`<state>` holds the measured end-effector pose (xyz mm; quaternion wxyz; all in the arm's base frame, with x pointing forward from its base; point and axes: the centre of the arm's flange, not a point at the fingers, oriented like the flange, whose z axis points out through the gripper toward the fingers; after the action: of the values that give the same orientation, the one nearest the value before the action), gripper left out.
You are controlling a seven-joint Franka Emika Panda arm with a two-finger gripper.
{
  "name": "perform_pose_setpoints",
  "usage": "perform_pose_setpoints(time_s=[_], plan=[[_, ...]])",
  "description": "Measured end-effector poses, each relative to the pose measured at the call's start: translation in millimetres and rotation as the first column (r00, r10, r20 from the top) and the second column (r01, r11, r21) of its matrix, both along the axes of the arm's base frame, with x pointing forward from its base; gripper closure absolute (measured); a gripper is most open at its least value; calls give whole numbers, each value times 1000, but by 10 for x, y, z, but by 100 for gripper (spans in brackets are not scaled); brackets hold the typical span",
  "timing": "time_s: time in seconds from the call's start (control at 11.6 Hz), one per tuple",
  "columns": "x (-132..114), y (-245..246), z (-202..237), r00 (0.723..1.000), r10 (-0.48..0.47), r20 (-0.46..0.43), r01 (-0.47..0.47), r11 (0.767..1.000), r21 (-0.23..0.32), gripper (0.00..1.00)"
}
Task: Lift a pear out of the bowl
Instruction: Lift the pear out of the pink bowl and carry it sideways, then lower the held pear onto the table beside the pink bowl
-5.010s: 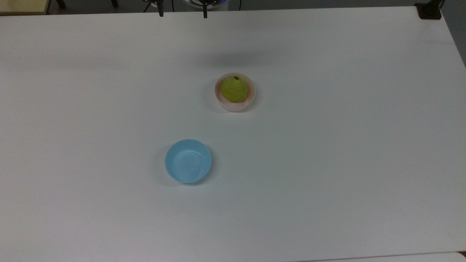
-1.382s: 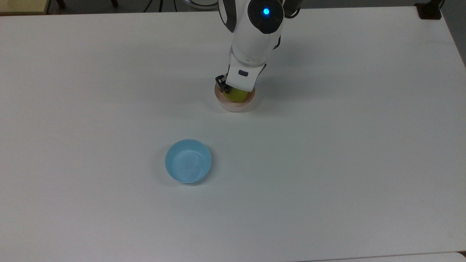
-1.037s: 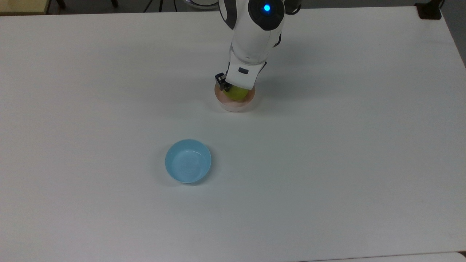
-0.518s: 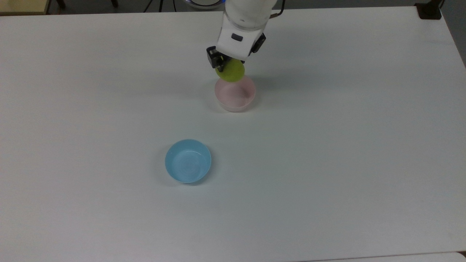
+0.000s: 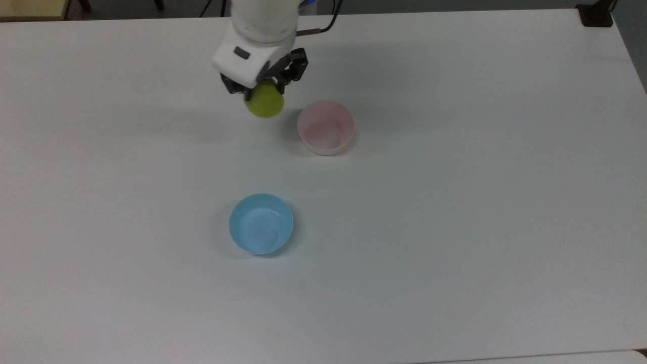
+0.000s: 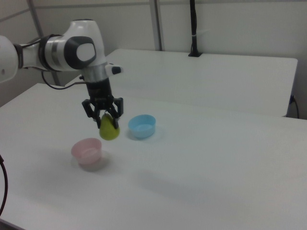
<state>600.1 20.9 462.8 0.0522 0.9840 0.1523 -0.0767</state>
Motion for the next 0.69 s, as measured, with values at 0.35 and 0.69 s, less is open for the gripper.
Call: perform_pose_setpoints(time_s=[0.35, 0.69], plan=[[202, -630, -453, 996, -92, 19, 92, 996, 4, 38], [324, -866, -1039, 993, -119, -11, 119, 993, 2, 38]])
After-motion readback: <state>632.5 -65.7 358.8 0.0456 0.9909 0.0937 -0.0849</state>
